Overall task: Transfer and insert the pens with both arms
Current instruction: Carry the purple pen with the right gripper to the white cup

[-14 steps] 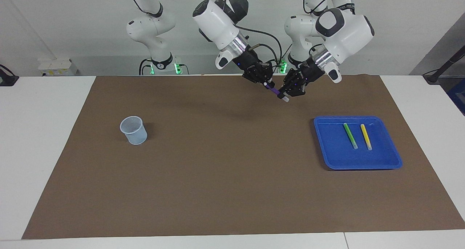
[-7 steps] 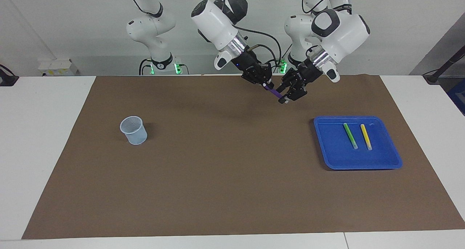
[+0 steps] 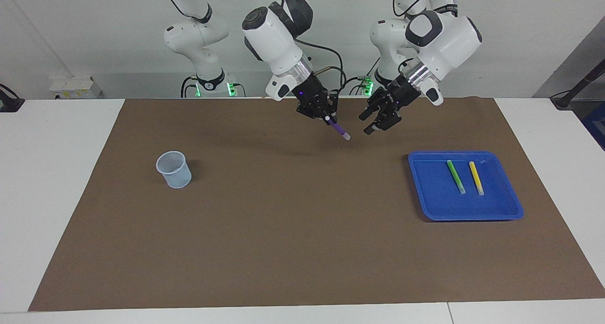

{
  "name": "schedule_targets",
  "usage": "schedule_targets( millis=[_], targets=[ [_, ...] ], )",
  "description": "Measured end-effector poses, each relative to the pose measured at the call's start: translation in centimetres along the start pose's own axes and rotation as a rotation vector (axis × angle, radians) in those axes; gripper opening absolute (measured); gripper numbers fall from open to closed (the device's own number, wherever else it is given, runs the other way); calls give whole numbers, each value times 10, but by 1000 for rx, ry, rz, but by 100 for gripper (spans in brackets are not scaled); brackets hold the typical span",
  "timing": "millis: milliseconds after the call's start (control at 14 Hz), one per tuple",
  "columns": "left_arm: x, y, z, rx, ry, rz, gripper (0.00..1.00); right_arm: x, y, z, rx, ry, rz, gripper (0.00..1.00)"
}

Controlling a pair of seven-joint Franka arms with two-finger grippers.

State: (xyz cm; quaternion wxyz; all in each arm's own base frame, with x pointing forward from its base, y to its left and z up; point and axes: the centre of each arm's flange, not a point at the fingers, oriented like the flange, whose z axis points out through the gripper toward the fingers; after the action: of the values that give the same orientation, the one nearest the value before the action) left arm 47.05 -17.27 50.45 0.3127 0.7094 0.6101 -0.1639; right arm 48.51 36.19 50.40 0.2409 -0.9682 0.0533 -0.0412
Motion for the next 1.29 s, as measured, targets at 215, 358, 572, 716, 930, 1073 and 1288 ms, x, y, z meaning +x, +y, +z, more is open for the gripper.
schedule_targets(
  millis=[215, 358, 572, 716, 930, 1073, 1288],
  targets=[
    [18, -5, -8, 43, -2, 183, 64, 7, 30, -8, -140, -70, -196, 18],
    [40, -10, -21, 116, 35, 359, 60, 20, 62, -18, -245, -122, -349, 18],
    [69, -18, -38, 251, 107, 653, 60, 44, 109, -41, -358, -193, -534, 18],
    [89, -22, -48, 346, 158, 848, 60, 57, 133, -61, -439, -249, -648, 18],
    [117, -23, -67, 455, 220, 1074, 60, 72, 165, -98, -542, -348, -821, 18],
    [133, -23, -80, 524, 250, 1194, 59, 85, 191, -123, -578, -377, -912, 18],
    [159, -22, -98, 568, 281, 1295, 59, 101, 235, -145, -582, -408, -990, 18]
  ],
)
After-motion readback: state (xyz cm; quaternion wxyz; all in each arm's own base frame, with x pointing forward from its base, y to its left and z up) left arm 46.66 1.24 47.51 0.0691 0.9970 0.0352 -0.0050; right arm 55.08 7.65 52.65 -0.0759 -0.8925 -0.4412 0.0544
